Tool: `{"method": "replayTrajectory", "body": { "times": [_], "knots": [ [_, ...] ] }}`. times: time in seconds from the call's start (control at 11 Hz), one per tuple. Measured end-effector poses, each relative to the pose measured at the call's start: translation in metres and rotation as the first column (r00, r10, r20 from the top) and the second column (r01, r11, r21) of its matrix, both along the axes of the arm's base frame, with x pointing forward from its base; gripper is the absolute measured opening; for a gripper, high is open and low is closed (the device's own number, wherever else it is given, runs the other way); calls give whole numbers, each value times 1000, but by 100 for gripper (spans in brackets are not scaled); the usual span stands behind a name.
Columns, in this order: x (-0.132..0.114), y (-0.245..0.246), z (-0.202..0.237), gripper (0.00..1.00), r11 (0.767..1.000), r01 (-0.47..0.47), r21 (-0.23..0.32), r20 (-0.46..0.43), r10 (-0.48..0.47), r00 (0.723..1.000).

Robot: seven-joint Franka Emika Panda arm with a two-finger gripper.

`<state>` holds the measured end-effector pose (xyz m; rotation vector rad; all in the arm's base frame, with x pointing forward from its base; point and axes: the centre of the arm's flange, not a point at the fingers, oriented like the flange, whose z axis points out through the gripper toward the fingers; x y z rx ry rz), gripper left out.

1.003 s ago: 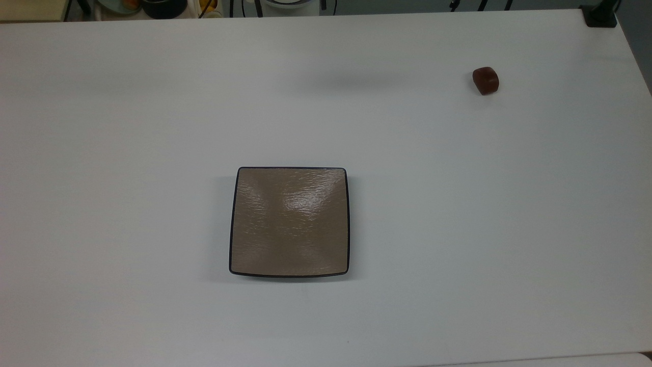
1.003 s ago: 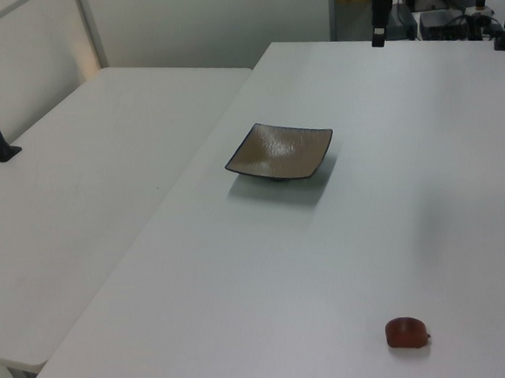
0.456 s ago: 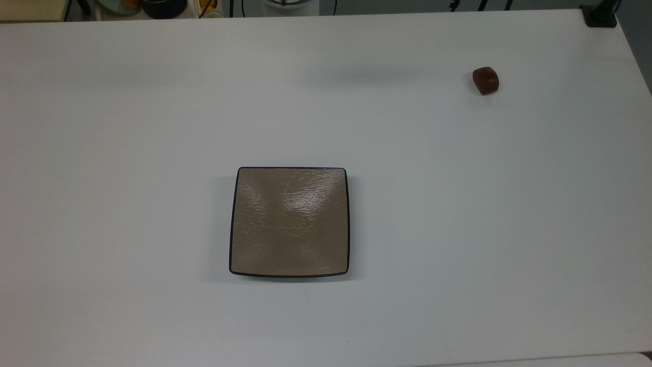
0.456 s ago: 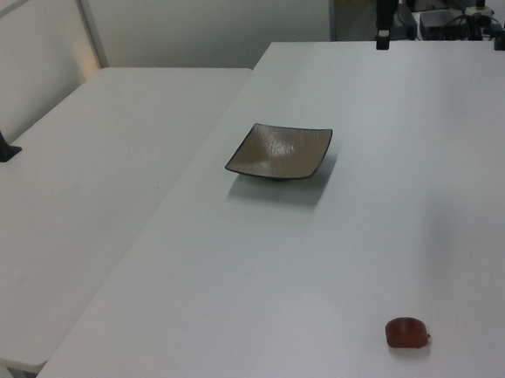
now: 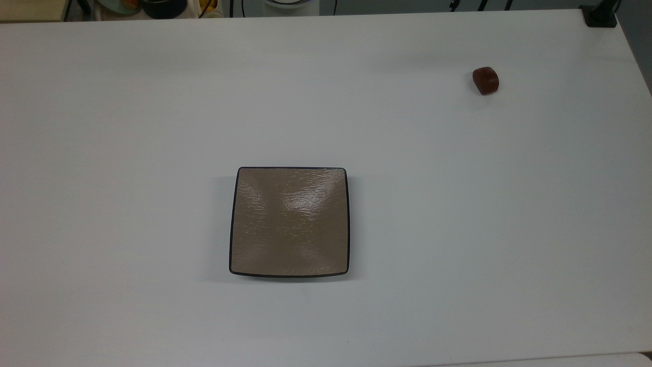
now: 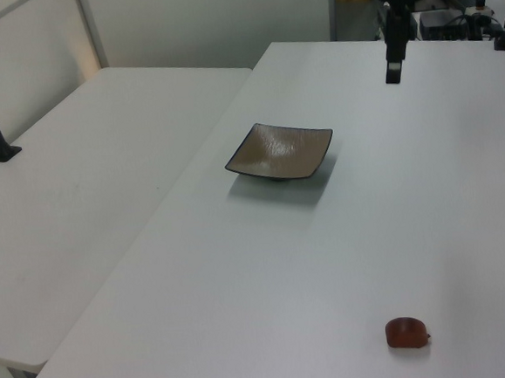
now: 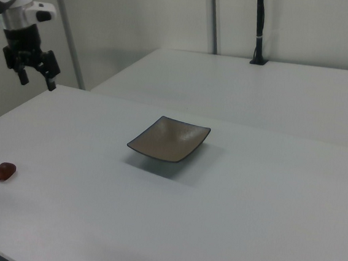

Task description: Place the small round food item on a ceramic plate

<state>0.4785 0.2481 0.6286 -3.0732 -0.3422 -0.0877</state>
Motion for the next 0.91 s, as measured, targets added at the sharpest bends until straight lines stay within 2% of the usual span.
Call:
{"method": "replayTrajectory", "body": {
  "times": [0.46,0.91],
  "knots": [
    [-44,95,-46,100,995,-99,-20,-91,97,991],
    [-46,139,-110,100,990,-132,44,-153,137,979]
  ]
}}
